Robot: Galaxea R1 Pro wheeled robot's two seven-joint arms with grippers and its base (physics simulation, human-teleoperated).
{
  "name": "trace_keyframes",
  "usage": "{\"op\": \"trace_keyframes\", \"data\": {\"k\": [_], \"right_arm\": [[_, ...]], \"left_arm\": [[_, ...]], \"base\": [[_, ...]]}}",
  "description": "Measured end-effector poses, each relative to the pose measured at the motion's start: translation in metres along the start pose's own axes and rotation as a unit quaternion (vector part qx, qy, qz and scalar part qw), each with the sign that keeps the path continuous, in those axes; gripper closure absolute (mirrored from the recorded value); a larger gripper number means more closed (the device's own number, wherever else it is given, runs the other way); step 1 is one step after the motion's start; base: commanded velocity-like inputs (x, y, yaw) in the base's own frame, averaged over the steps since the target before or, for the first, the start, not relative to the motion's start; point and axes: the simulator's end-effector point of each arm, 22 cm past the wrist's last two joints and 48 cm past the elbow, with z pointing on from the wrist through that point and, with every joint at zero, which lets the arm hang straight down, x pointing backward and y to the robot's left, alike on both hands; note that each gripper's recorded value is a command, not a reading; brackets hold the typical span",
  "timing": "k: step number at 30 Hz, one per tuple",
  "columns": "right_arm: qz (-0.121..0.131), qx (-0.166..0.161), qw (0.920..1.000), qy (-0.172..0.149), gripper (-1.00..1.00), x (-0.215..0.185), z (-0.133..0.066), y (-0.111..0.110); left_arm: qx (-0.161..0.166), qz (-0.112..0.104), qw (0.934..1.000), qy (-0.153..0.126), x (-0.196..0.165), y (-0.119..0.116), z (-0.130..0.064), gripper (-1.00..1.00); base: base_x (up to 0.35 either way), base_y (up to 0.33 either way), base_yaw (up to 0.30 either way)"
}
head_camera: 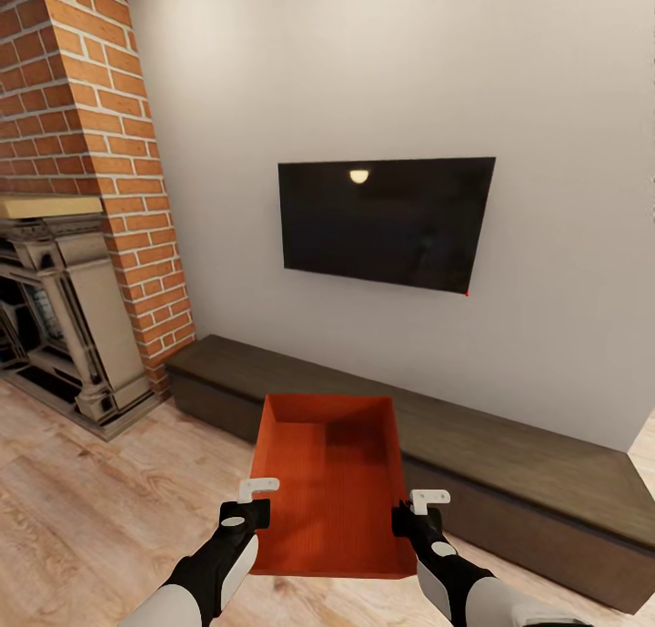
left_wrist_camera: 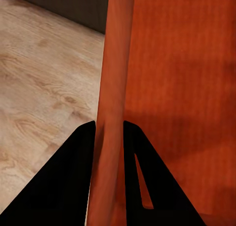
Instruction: Move the two storage containers from the living room to the garage. In the garage, place one container on the floor and stack the other container on top of it (either order is fine).
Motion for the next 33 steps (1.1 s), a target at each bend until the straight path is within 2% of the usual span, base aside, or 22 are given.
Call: {"op": "trace_keyframes", "data": {"k": [33], "right_arm": [[0.0, 0.0, 0.9996, -0.027, 1.0, -0.029, -0.009, 0.001]], "left_arm": [[0.001, -0.003, 0.9996, -0.026, -0.027, 0.001, -0.014, 1.0]], "base": [[0.0, 0.0, 0.0]]}}
